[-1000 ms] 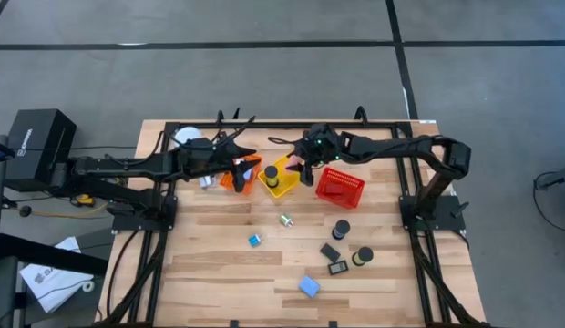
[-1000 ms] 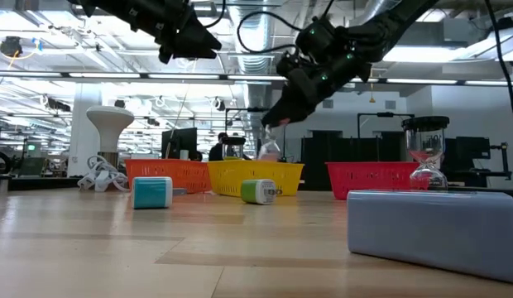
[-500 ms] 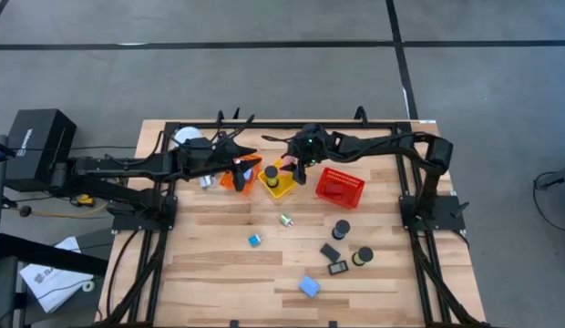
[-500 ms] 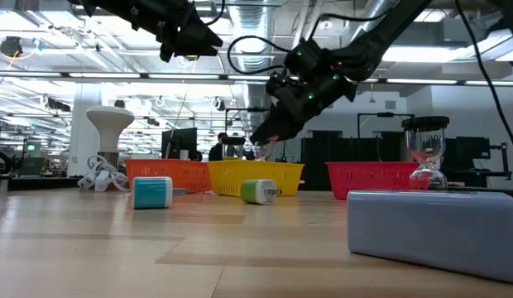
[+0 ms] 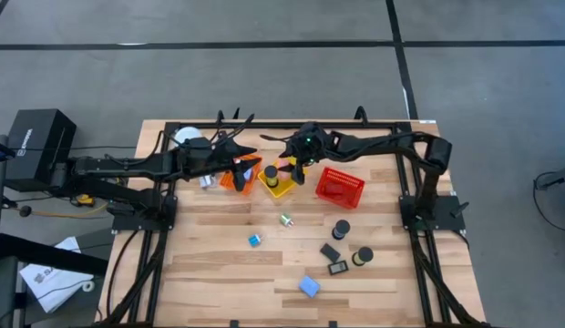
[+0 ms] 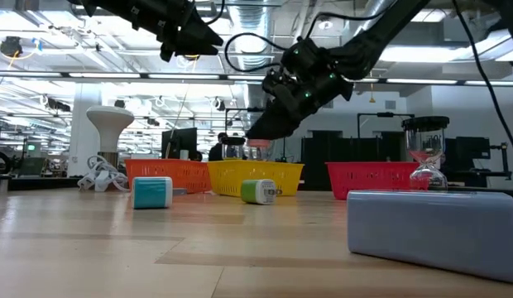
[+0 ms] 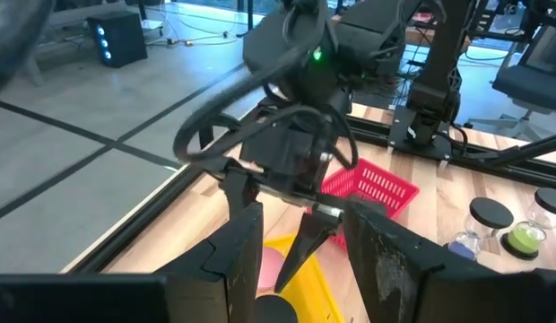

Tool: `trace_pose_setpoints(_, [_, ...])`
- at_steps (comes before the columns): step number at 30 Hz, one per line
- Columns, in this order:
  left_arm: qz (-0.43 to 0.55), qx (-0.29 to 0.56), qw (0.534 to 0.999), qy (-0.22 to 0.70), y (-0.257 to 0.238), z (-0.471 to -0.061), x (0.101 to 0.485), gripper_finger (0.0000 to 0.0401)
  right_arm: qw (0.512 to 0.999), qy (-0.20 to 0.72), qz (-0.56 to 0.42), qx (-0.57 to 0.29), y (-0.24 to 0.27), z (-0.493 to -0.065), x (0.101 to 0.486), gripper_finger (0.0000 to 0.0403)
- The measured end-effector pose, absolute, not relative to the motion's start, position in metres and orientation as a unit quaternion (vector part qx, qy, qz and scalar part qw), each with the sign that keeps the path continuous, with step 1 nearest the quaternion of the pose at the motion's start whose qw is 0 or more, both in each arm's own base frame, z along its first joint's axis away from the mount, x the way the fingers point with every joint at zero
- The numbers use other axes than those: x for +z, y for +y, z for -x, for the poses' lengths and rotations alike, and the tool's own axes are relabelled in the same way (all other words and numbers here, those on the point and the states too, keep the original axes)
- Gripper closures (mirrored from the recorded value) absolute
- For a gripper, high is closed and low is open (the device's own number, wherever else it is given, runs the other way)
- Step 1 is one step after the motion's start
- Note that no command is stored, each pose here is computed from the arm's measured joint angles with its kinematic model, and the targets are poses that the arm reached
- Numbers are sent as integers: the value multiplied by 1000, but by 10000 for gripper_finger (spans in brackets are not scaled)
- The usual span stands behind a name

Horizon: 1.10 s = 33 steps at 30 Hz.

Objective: Pick & Place Office items
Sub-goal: Put the pink hourglass into the yellow bin, then put the top black timer in the red bin

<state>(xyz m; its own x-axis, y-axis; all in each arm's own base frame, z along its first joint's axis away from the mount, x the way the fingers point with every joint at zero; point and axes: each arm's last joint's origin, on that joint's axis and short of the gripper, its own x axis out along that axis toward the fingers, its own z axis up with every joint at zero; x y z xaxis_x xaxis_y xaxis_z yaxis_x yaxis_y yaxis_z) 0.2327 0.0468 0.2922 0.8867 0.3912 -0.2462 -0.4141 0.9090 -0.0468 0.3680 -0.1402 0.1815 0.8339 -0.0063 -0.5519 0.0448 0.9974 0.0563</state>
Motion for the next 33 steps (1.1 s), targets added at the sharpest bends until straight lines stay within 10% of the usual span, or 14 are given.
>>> trace_pose_setpoints(20, [49, 207, 971, 108, 47, -233, 294, 251, 936, 347, -22, 52, -66, -279, 297, 175])
trace_pose_setpoints(33, [67, 208, 972, 83, 47, -234, 298, 251, 890, 414, -100, 164, 38, -254, 291, 175])
